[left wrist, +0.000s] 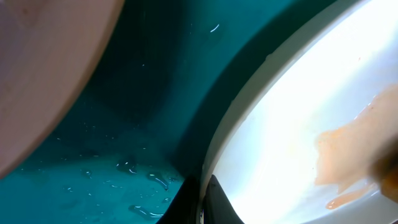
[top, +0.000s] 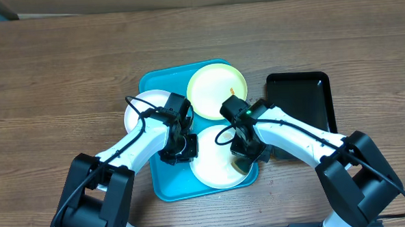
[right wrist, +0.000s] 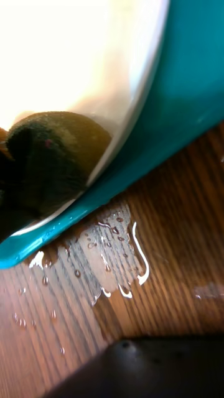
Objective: Clean dirty plates on tray and stack at the side
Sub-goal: 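Scrub the cream plate with the sponge in the right gripper, then lift the cream plate with the left gripper and carry it left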
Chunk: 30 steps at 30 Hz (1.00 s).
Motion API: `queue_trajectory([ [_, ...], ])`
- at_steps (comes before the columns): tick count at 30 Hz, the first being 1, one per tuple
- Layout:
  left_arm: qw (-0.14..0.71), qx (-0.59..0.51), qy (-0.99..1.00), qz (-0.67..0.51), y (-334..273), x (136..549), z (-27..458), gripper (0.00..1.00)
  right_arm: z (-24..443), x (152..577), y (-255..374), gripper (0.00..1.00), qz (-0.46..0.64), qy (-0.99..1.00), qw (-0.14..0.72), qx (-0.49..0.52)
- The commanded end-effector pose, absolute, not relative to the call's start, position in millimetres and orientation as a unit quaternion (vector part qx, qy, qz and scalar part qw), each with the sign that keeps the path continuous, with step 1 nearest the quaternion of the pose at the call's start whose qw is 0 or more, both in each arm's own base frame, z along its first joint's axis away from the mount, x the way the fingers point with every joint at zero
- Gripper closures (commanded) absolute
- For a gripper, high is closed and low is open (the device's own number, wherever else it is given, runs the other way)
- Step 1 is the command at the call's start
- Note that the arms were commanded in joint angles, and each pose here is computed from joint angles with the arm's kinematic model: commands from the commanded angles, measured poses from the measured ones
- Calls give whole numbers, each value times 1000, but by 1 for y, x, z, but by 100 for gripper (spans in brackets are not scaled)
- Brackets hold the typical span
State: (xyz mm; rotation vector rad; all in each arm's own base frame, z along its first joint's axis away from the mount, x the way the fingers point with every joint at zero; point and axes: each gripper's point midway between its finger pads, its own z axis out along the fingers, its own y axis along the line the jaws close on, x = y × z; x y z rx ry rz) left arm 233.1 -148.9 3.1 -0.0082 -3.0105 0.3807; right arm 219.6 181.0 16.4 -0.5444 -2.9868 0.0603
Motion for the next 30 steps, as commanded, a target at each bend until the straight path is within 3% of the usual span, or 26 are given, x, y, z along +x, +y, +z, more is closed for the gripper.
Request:
queue_trajectory([
  [1, 62, 15, -996, 62, -125, 229, -12, 96, 32, 237, 162, 96, 57, -991, -2, -121],
  [13, 70, -4, -996, 51, -120, 225, -11, 96, 106, 267, 143, 96, -30, -989, -90, -113],
  [19, 80, -29, -995, 50, -120, 223, -5, 96, 137, 290, 84, 96, -45, -969, -138, -198],
  [23, 76, -47, -995, 52, -122, 229, 4, 96, 124, 304, 43, 95, -28, -956, -144, -253],
  [27, 62, -64, -994, 58, -128, 242, 17, 96, 84, 307, 17, 80, -10, -951, -121, -285],
  [30, 53, -68, -994, 61, -131, 249, 24, 96, 60, 301, 14, 75, 3, -955, -86, -285],
])
